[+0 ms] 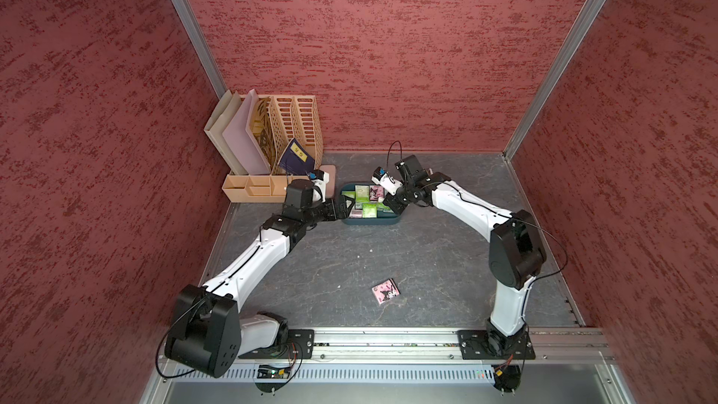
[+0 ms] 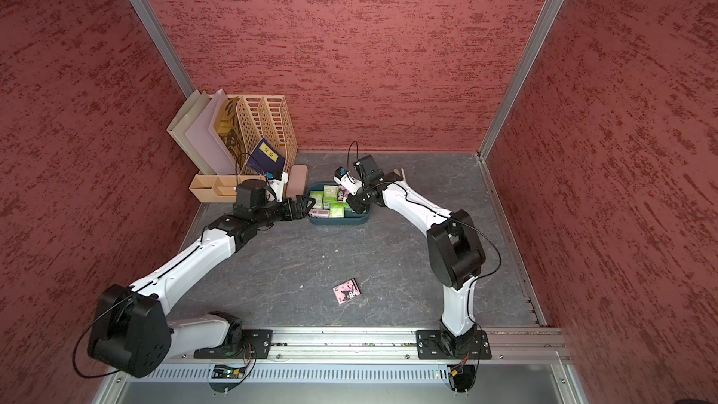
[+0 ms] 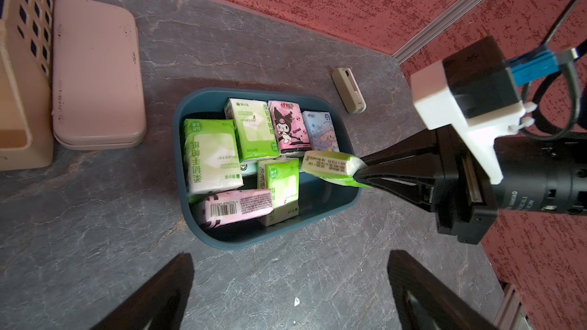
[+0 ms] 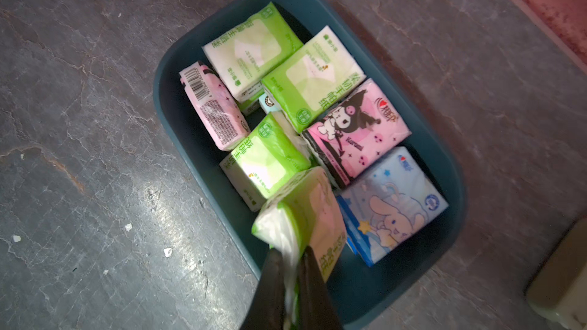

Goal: Put the pocket tissues into the storage box
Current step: Place the pocket tissues in the storage box.

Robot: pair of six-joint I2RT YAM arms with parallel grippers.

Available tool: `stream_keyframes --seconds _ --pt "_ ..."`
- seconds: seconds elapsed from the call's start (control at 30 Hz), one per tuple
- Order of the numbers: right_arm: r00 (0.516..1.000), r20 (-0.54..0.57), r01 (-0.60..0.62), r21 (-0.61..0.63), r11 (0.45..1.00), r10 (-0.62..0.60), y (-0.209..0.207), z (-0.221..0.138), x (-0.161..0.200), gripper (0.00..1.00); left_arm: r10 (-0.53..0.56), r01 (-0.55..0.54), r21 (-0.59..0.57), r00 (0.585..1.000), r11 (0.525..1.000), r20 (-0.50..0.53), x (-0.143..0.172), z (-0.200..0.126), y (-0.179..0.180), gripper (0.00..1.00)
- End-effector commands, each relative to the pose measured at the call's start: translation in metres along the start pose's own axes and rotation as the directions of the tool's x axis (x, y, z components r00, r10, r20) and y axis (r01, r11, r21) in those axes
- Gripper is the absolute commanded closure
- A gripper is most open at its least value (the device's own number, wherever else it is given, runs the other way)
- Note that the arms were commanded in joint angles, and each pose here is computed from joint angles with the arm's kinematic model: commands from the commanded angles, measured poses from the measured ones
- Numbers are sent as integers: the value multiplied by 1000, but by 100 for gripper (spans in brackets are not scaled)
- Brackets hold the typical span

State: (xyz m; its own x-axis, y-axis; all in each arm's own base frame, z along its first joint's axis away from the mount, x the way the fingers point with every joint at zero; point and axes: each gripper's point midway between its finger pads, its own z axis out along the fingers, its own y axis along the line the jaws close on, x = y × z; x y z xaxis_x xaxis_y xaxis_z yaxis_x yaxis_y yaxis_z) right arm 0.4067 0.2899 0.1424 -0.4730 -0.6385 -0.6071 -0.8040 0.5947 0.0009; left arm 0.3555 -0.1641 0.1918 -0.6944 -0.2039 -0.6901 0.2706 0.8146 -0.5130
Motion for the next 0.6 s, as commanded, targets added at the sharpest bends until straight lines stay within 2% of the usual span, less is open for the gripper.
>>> stream_keyframes --seconds 0.0,0.23,0.57 --pt "998 -54 25 16 1000 -24 -6 -4 8 100 24 -24 15 999 1000 33 -12 -5 -5 0" --pt "994 -108 3 -63 998 -10 2 7 22 100 19 -19 7 999 1000 31 -10 -6 -1 0" --pt "996 -90 -26 -201 979 8 16 33 14 100 13 -13 0 1000 1000 26 -7 -6 3 0"
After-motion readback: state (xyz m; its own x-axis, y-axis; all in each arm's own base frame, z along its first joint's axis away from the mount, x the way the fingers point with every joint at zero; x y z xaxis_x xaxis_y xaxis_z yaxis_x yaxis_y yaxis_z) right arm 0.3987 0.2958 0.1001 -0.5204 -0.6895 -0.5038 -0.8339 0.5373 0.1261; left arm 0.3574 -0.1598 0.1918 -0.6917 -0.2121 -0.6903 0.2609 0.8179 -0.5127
